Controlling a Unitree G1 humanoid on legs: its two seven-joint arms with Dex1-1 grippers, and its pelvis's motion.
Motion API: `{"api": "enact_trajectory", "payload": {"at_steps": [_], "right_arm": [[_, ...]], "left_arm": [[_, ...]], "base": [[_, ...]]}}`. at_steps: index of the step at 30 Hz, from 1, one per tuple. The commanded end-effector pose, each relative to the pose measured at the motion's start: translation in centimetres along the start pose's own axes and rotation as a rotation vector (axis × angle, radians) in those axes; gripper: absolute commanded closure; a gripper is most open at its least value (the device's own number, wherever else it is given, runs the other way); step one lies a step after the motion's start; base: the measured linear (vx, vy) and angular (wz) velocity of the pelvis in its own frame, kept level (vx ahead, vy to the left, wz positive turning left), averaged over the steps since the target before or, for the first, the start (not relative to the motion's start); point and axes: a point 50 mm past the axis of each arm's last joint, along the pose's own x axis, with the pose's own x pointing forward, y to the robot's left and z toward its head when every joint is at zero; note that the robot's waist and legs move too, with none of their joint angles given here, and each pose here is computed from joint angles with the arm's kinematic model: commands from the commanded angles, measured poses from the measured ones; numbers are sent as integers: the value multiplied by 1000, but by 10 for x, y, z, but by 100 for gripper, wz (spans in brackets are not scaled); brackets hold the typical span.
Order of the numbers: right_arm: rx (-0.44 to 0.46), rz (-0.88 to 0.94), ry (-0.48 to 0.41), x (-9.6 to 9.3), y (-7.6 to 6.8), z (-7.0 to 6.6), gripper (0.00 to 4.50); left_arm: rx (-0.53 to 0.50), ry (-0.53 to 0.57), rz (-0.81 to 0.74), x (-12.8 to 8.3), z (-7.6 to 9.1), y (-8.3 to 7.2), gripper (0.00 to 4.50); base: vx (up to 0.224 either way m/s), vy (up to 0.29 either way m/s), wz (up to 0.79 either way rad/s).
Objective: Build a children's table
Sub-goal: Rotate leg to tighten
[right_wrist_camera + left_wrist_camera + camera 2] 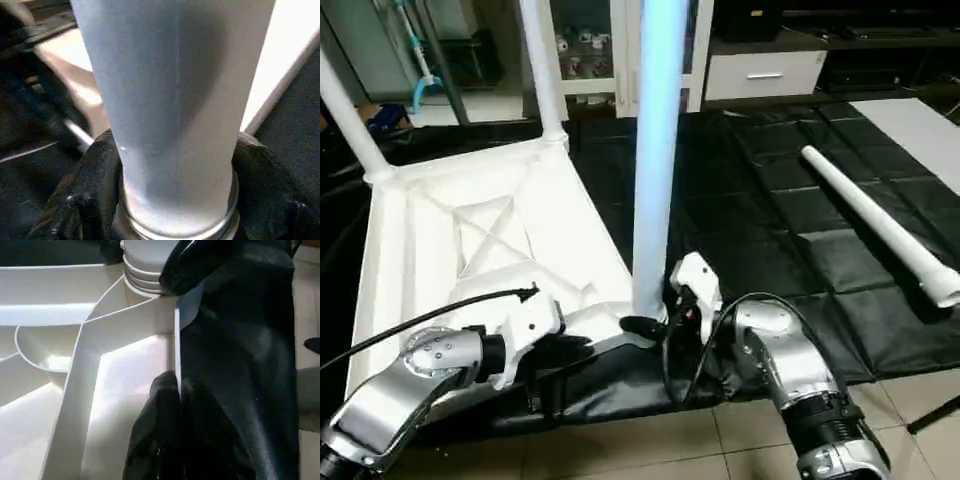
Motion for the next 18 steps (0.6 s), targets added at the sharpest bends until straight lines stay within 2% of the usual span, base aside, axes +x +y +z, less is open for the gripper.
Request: {"api": "enact_trajectory", "payload": {"at_steps": [1,4,6,9,10,13,18], "right_arm": [[6,-131,35,4,-7,-4,183],[39,-262,31,15,-6,-7,183],[74,-410,38,27,-6,-9,184],[106,-473,48,33,-7,-10,184],[135,-565,39,39,-9,-9,184],[176,-653,15,50,-9,-4,184],[164,-622,-57,62,-4,11,185]], "left_arm": [[-28,47,-14,11,-7,-6,450],[-58,60,91,23,-3,3,450],[-123,70,237,35,2,15,450],[-146,84,313,40,3,21,450],[-165,80,368,46,7,26,450],[-191,70,425,54,11,31,450],[-185,58,440,59,17,33,450]], "base": [[0,0,0],[0,0,0],[0,0,0],[-53,3,-1],[0,0,0],[0,0,0],[0,0,0]]}}
